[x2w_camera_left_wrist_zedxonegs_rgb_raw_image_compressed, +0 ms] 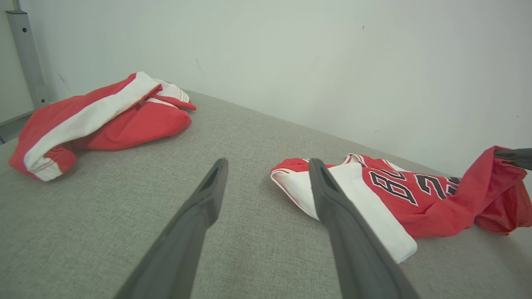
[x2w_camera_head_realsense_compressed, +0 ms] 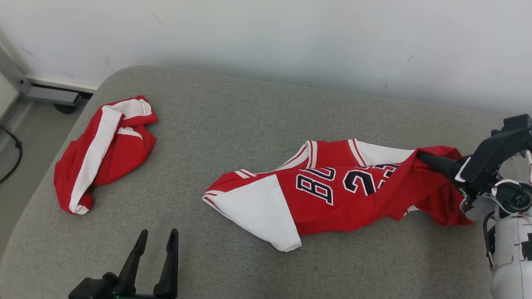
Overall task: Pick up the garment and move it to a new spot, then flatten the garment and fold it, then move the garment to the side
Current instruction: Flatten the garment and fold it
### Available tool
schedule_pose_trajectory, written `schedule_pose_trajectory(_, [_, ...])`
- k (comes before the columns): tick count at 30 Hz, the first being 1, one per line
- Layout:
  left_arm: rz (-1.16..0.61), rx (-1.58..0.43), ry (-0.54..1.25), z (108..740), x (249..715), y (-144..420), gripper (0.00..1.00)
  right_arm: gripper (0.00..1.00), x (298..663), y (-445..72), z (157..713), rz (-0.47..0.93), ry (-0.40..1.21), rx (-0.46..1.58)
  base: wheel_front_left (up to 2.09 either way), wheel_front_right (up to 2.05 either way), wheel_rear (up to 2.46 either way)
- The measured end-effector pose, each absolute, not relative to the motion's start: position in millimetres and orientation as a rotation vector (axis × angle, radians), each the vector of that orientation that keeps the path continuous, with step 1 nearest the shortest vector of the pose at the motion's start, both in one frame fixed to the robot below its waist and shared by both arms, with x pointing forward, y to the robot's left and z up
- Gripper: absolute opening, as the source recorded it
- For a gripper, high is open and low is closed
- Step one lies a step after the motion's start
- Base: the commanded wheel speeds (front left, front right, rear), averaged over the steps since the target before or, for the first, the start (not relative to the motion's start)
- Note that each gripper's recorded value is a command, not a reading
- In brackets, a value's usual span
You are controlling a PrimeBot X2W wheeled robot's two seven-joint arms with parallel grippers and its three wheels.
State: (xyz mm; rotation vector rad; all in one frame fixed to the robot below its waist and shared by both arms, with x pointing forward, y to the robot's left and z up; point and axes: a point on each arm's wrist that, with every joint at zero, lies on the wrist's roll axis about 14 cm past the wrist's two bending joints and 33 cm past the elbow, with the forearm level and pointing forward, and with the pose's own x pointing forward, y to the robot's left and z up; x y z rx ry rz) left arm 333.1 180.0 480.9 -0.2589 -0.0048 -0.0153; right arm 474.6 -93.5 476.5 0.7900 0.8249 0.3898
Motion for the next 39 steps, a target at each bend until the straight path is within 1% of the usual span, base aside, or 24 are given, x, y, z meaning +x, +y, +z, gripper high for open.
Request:
schedule_pose_trajectory(3, [0.001, -0.258, -0.006, 481, 330, 185, 1.00, 0.00, 483, -86, 480, 0.395, 0.809, 0.795, 0.00, 0.00, 0.00])
schedule_pose_trajectory(8, [0.009, -0.258, -0.002, 479, 330, 187, 1.00, 0.00, 491, -75, 469, 0.377, 0.827, 0.829, 0.00, 0.00, 0.00])
schedule_pose_trajectory(9, [0.009, -0.258, 0.000, 479, 330, 186, 1.00, 0.18, 495, -75, 467, 0.360, 0.812, 0.836, 0.00, 0.00, 0.00])
schedule_pose_trajectory(10, [0.008, -0.258, 0.001, 479, 330, 186, 1.00, 0.18, 499, -75, 466, 0.342, 0.798, 0.835, 0.00, 0.00, 0.00])
schedule_pose_trajectory(11, [0.006, -0.258, 0.002, 479, 331, 186, 1.00, 0.93, 503, -76, 464, 0.324, 0.786, 0.835, 0.00, 0.00, 0.00])
schedule_pose_trajectory(12, [0.005, -0.258, 0.003, 479, 332, 185, 1.00, 1.00, 507, -78, 462, 0.300, 0.769, 0.840, 0.00, 0.00, 0.00])
schedule_pose_trajectory(15, [0.006, -0.256, 0.000, 479, 335, 186, 1.00, 1.00, 517, -83, 456, 0.237, 0.730, 0.832, 0.00, 0.00, 0.00])
schedule_pose_trajectory(21, [0.014, -0.257, 0.002, 478, 336, 188, 1.00, 1.00, 531, -100, 457, 0.153, 0.633, 0.711, 0.00, 0.00, 0.00])
schedule_pose_trajectory(24, [0.013, -0.257, -0.001, 479, 337, 188, 1.00, 1.00, 536, -109, 470, 0.140, 0.570, 0.659, 0.00, 0.00, 0.00])
schedule_pose_trajectory(27, [0.004, -0.259, -0.006, 481, 339, 186, 1.00, 1.00, 536, -115, 480, 0.151, 0.540, 0.557, 0.00, 0.00, 0.00])
schedule_pose_trajectory(29, [-0.006, -0.260, -0.009, 482, 340, 183, 1.00, 1.00, 528, -125, 478, 0.146, 0.557, 0.476, 0.00, 0.00, 0.00])
schedule_pose_trajectory(33, [-0.025, -0.263, -0.012, 483, 342, 177, 1.00, 1.00, 502, -150, 462, 0.120, 0.636, 0.344, 0.00, 0.00, 0.00])
schedule_pose_trajectory(39, [-0.054, -0.266, -0.014, 484, 347, 169, 1.00, 1.00, 462, -175, 454, 0.079, 0.667, 0.281, 0.00, 0.00, 0.00])
